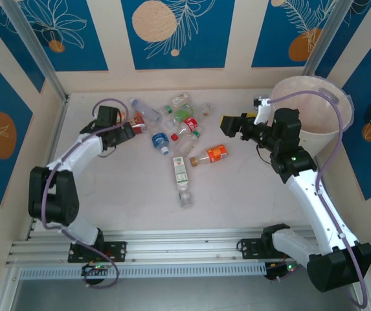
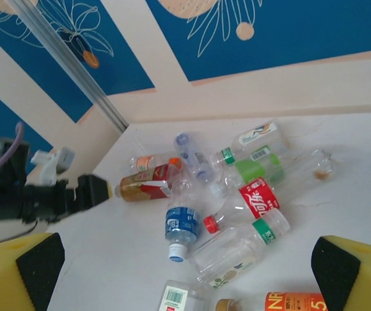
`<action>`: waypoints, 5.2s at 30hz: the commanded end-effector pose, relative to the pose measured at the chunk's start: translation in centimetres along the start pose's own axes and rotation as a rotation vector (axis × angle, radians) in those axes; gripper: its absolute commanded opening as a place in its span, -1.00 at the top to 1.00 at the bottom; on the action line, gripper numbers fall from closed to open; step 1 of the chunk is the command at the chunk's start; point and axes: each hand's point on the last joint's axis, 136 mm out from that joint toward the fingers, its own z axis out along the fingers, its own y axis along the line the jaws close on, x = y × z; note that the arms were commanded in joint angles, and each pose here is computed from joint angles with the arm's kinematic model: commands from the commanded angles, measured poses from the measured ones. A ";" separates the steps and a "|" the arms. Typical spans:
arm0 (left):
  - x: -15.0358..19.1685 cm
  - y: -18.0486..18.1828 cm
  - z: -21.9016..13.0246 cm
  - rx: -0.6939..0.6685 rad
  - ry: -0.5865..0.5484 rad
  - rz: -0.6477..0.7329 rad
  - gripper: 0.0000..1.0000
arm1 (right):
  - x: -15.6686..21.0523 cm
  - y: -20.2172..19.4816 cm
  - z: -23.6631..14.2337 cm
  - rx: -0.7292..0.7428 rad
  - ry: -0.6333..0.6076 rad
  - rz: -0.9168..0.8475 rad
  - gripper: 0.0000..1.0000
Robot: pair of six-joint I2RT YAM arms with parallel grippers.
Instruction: Put the plastic bottles in the bin
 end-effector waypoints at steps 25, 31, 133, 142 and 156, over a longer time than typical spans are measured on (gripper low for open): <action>0.1 -3.1 8.6 0.181 0.246 0.987 -0.79 | -0.8 -2.4 -1.2 0.171 -0.036 -0.034 -1.00; 3.0 -4.6 5.9 0.324 0.296 0.926 -0.79 | -0.6 -2.8 -1.1 0.181 -0.034 -0.031 -1.00; 12.5 -26.7 -18.5 1.261 -0.193 0.629 -1.00 | 1.5 3.2 6.4 -0.080 0.117 0.165 -0.05; 8.3 -22.9 -14.9 0.974 -0.367 0.445 -1.00 | -3.4 0.3 1.3 0.186 -0.032 -0.023 -0.03; 7.2 -21.1 -12.3 0.833 -0.382 0.368 -1.00 | -14.6 -1.7 -7.2 0.594 -0.354 -0.351 -0.02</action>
